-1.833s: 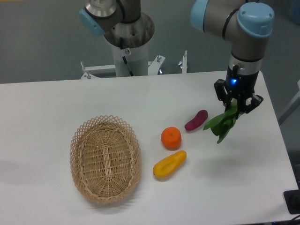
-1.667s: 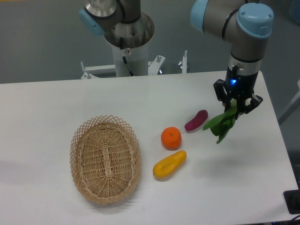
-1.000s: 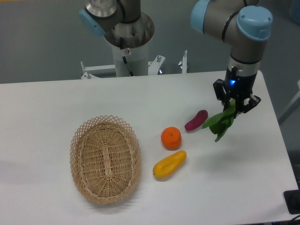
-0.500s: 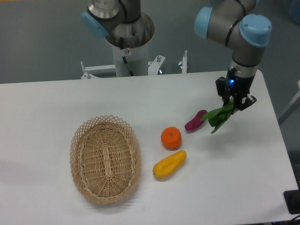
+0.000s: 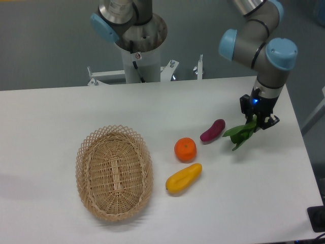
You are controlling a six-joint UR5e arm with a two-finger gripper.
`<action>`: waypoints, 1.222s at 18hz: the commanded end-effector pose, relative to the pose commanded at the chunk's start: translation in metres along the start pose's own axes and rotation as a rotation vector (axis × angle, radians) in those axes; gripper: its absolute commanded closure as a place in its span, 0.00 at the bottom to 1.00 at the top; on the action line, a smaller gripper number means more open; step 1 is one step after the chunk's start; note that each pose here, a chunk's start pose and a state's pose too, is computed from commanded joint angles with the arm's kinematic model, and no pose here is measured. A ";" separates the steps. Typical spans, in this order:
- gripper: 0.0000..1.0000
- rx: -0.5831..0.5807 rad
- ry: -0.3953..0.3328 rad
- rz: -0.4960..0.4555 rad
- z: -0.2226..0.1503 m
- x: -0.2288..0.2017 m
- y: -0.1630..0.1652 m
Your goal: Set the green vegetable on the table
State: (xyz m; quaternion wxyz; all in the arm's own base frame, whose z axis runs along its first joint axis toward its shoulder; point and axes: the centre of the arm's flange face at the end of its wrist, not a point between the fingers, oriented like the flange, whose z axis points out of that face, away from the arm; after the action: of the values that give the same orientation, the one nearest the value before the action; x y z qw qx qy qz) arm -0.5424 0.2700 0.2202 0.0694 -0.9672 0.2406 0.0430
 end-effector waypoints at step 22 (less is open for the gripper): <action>0.00 -0.050 -0.182 -0.062 -0.194 -0.028 -0.028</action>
State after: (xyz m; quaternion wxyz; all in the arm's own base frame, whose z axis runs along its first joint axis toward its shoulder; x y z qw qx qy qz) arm -0.5438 0.2774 0.4182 0.0683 -0.9677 0.2022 0.1345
